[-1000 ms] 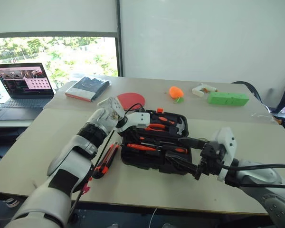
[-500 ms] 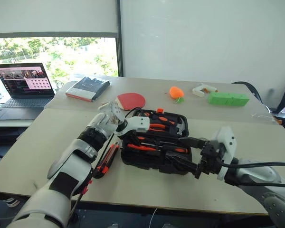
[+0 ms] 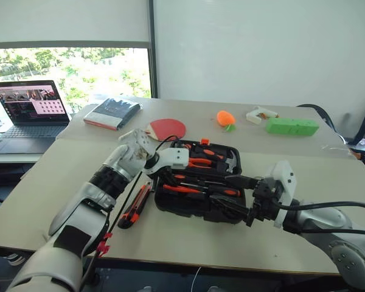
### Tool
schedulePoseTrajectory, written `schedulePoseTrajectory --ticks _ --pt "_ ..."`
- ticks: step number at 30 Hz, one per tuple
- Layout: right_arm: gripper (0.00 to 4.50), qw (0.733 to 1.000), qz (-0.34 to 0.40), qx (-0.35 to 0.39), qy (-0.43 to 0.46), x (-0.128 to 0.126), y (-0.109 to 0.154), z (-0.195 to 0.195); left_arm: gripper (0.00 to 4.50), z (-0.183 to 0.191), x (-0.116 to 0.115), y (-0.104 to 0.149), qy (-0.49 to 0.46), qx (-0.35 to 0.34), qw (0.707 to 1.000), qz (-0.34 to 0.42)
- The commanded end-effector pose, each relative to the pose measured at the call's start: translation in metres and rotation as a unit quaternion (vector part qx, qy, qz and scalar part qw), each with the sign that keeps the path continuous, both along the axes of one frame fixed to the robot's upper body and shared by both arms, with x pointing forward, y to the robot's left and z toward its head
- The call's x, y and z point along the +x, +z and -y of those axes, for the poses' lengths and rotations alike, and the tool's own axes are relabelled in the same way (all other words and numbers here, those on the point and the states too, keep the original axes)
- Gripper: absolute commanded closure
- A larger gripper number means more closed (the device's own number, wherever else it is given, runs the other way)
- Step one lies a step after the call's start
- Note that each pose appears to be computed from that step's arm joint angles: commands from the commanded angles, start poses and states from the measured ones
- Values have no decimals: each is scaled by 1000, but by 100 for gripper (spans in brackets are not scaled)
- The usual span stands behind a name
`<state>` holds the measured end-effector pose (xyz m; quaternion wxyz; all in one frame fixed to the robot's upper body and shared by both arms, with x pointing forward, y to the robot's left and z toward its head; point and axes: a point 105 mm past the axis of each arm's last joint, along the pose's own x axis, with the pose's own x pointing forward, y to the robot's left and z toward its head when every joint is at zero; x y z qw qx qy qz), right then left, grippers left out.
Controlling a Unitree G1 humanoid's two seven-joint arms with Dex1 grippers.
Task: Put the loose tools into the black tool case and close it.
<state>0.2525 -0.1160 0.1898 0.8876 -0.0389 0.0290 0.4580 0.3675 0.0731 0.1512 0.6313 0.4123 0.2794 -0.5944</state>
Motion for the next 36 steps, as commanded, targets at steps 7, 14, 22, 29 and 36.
schedulePoseTrajectory --ticks 7,14,22,29,36 --pt "0 1000 27 3 4 -4 11 -1 444 5 8 6 9 -10 1000 17" --pt "0 1000 27 3 1 -5 11 0 444 4 11 9 7 -8 1000 21" --pt "0 999 34 -12 10 -7 13 2 444 -27 7 51 40 -71 996 37" --pt "0 995 39 -77 43 -7 27 28 295 -149 -8 50 257 -108 959 52" --pt "0 987 17 -117 107 -18 32 41 59 -232 -64 39 402 -81 911 45"
